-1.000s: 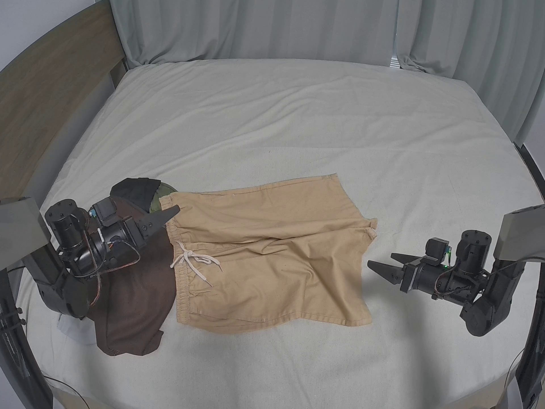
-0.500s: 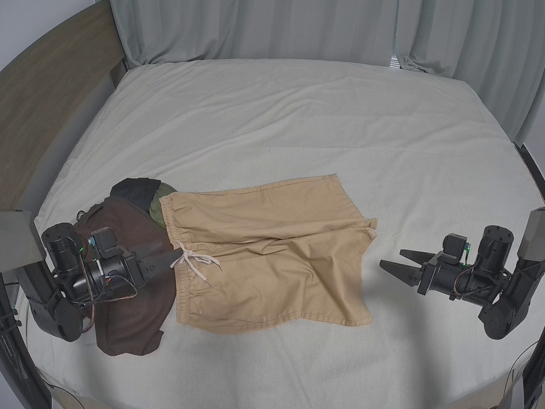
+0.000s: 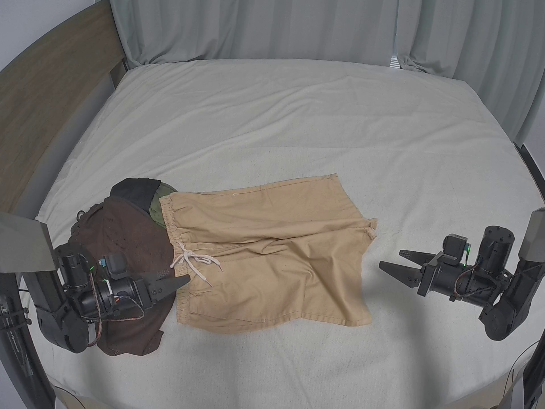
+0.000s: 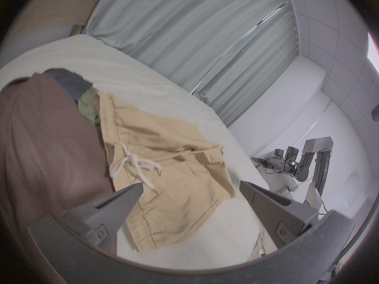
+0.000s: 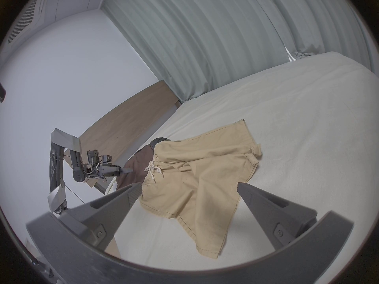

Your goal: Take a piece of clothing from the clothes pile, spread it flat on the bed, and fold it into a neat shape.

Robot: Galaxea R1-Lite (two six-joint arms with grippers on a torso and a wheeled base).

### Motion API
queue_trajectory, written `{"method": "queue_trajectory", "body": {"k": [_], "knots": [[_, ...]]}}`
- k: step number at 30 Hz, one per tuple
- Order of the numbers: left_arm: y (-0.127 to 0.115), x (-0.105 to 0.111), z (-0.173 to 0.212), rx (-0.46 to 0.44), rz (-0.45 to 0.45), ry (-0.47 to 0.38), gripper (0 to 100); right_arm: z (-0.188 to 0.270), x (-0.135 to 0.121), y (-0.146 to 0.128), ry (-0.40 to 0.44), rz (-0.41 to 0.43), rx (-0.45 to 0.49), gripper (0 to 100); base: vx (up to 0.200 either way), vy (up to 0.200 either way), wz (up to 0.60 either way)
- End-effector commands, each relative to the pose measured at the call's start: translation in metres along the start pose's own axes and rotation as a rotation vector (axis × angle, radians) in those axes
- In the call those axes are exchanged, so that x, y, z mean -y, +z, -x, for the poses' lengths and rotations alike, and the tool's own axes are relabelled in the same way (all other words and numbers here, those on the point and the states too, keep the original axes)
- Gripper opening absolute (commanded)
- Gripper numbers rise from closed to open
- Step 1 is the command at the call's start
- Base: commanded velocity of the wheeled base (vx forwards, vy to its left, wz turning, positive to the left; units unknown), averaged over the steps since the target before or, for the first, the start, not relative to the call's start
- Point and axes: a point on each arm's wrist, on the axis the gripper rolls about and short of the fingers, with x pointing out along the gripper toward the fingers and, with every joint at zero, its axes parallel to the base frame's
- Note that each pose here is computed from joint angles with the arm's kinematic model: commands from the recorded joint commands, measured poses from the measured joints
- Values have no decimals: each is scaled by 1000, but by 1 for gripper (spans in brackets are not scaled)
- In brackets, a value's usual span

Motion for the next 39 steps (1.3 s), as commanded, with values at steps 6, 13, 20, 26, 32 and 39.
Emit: {"method": "queue_trajectory", "body": {"k": [6, 13, 20, 26, 32, 39], "knots": [[-32, -16, -5, -94, 107, 38, 100, -1, 0, -2, -1, -4, -6, 100, 0, 0, 0], [-45, -22, -4, -132, 122, 54, 100, 0, 0, -3, 0, -6, -11, 100, 0, 0, 0], [-65, -31, -5, -187, 133, 72, 100, -1, -1, -4, 3, -7, -15, 100, 0, 0, 0], [-69, -32, -6, -201, 130, 73, 100, -1, -1, -4, 3, -7, -15, 100, 0, 0, 0], [-73, -39, -12, -202, 124, 98, 100, -1, -1, -4, 4, -8, -17, 100, 0, 0, 0], [-77, -44, -19, -203, 115, 110, 100, -1, -1, -4, 5, -7, -15, 100, 0, 0, 0]]}}
